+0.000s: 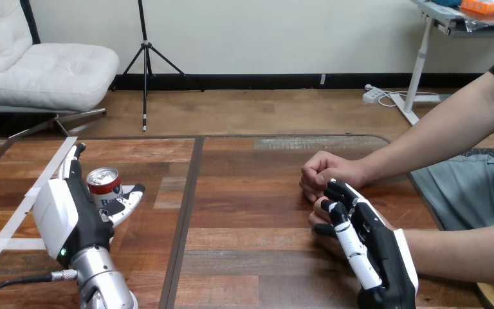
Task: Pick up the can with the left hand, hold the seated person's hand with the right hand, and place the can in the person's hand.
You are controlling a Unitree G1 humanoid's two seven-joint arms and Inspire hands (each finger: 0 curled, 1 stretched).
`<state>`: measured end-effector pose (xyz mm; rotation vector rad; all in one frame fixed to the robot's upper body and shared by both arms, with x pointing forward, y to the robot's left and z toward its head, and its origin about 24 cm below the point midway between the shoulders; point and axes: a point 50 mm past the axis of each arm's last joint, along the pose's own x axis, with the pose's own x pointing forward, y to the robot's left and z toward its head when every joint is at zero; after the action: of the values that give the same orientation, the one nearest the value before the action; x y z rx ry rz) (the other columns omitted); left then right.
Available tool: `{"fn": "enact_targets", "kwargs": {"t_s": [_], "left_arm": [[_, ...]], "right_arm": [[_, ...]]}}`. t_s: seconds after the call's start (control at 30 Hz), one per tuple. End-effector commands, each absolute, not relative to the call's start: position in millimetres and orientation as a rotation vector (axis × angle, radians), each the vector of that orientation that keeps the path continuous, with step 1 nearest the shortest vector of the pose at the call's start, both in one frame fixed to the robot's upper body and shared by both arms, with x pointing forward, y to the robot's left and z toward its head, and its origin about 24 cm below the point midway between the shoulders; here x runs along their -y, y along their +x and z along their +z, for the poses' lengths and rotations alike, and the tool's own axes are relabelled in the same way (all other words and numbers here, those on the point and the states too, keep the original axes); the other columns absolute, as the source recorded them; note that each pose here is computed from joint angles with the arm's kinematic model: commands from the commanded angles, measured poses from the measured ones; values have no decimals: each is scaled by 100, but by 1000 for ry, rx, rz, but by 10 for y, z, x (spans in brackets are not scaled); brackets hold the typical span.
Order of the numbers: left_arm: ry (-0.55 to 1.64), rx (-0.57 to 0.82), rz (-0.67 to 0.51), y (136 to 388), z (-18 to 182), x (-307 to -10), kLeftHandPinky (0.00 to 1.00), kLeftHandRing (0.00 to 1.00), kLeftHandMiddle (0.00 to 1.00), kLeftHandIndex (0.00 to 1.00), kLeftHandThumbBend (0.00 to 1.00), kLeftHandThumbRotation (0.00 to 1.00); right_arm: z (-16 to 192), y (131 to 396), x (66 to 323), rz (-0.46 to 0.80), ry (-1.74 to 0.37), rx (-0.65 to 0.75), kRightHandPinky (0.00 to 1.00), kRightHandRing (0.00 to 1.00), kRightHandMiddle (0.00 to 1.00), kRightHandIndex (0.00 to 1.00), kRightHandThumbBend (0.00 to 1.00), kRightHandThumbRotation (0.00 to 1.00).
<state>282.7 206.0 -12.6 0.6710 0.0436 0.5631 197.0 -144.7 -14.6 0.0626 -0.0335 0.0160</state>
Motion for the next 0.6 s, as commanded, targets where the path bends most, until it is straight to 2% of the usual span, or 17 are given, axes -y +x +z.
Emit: {"fn": "enact_targets", "kwargs": {"t_s": [0.0,0.3,0.57], "left_arm": [[662,22,554,2930,-5,-2026,68,82,87,84,77,0],[646,-8,564,2961,-11,-2041,69,82,87,84,77,0],[648,-47,563,3005,-14,-2068,68,81,86,84,77,0]], "right_arm": [[34,2094,1441,20,58,121,78,85,87,85,56,67],[30,2090,1443,22,57,120,76,85,87,85,56,67],[24,2082,1457,23,51,119,78,86,87,85,55,67]]}}
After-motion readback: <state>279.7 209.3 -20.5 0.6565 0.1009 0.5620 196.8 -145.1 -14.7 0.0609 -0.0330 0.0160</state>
